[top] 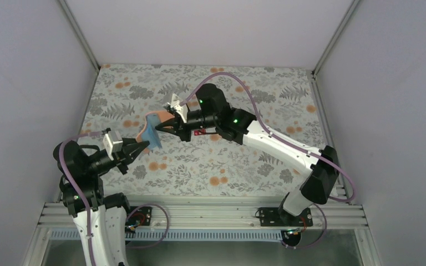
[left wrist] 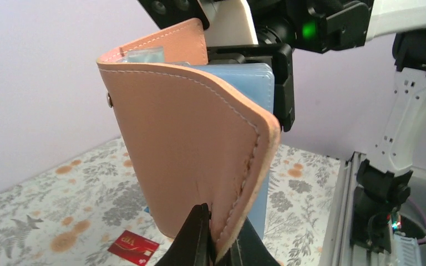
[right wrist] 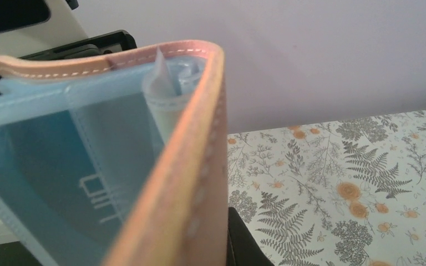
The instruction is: Take the credit cards out of the card holder
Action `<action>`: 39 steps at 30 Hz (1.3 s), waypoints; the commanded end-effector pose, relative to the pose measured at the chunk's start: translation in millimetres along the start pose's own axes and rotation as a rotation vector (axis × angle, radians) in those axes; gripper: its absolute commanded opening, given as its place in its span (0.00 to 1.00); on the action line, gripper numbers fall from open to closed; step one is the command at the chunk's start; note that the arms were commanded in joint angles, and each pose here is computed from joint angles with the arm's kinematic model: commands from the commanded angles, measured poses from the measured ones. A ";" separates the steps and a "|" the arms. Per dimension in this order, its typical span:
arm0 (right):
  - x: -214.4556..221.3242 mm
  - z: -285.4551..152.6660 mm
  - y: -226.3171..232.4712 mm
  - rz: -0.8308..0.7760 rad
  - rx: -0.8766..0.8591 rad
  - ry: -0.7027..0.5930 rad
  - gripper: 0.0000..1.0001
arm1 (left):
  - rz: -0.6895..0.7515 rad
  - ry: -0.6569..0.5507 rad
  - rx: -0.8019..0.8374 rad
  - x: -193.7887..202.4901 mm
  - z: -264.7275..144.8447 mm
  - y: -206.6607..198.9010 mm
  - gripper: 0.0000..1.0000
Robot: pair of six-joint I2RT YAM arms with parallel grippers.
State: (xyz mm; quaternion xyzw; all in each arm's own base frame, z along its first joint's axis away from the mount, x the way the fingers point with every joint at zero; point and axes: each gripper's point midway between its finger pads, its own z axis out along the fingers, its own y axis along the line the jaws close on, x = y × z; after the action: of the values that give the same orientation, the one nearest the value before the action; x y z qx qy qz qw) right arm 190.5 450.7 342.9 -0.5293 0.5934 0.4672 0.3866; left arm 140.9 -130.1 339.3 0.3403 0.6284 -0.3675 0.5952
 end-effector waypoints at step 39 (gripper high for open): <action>-22.2 -1.3 -6.8 -0.025 0.256 -0.128 1.00 | -0.064 -0.038 -0.160 -6.3 -2.0 28.6 0.02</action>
State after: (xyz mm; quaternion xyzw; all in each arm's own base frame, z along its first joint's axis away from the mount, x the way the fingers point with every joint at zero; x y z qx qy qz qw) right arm 188.8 444.1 363.1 -0.4761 0.6008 0.4242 0.4821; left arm 167.9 -112.5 340.8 0.2550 0.6633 -0.3435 0.6140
